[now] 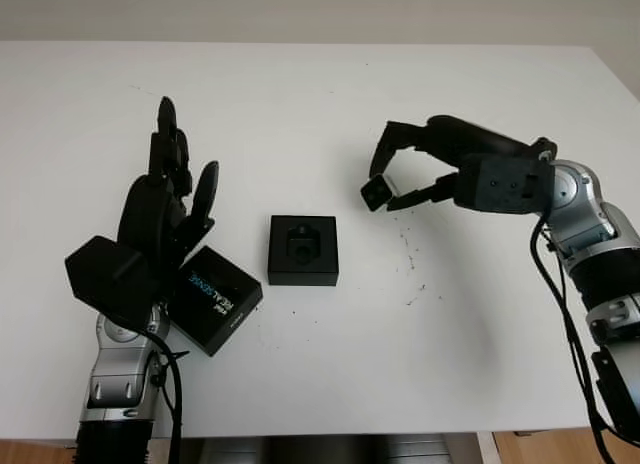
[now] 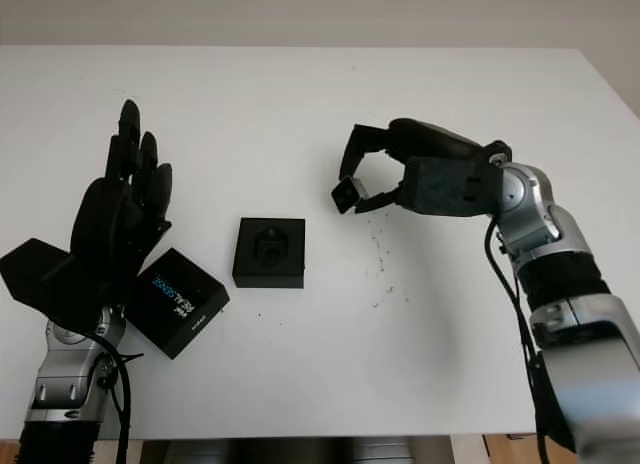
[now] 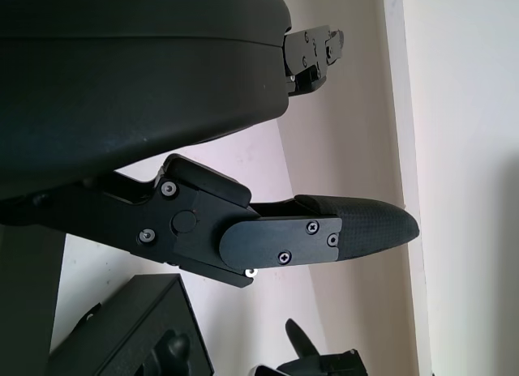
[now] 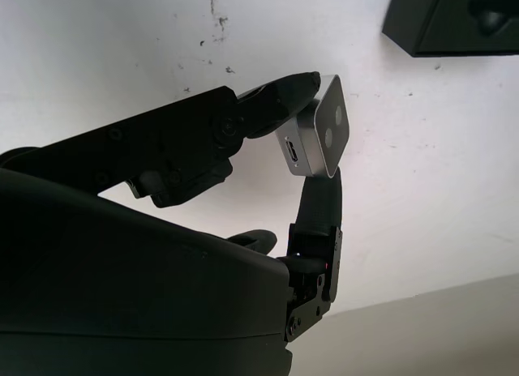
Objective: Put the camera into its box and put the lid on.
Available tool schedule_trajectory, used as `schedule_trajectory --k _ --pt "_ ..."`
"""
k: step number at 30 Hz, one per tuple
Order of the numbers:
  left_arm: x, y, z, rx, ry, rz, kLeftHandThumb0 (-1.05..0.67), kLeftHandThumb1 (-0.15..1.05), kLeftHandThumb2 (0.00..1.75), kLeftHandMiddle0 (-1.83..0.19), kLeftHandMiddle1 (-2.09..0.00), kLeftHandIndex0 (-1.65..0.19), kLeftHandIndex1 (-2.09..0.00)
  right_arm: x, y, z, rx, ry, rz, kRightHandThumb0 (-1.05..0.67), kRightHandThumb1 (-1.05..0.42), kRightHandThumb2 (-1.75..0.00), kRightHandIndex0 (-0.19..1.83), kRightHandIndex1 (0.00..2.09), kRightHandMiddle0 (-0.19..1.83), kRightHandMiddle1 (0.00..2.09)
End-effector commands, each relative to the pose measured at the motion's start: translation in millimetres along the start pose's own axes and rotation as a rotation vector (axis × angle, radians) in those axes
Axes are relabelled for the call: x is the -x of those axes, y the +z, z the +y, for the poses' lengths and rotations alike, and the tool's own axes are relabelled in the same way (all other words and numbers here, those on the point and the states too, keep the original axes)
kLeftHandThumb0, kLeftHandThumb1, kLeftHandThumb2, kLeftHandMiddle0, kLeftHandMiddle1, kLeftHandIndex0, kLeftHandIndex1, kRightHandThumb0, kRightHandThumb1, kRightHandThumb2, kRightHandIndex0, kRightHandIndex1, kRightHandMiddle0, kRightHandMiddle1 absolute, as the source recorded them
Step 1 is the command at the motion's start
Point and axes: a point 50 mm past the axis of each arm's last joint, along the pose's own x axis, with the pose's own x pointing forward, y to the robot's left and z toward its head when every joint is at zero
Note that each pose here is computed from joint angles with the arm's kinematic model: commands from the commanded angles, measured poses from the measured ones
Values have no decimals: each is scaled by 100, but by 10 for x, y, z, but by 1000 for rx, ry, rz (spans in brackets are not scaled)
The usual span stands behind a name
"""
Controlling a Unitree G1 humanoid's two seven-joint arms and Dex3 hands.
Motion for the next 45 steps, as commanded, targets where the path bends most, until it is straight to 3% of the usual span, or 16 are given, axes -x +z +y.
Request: schedule_trajectory --k 1,12,21,34,45 --pt "16 12 -1 7 4 -5 -78 105 47 19 -1 19 0 26 20 17 -37 -31 -27 -35 -100 -6 27 14 26 151" --pt "32 16 43 -6 3 -4 -78 105 46 19 -3 19 -2 106 28 115 -307 -200 -79 -37 -102 -6 26 9 23 161" --pt "26 12 34 -1 -3 -5 -78 105 47 19 -3 19 -1 141 178 411 -714 -340 -126 -38 -104 -6 22 6 15 170" --pt "29 7 21 -3 -3 -3 -79 105 49 19 -3 19 -2 85 431 853 -972 -316 -138 -45 -104 -7 20 5 24 169" --pt "9 2 28 2 1 -8 -79 105 47 19 -4 19 -2 2 529 1132 -1026 -282 -133 -46 -101 -5 23 7 29 172"
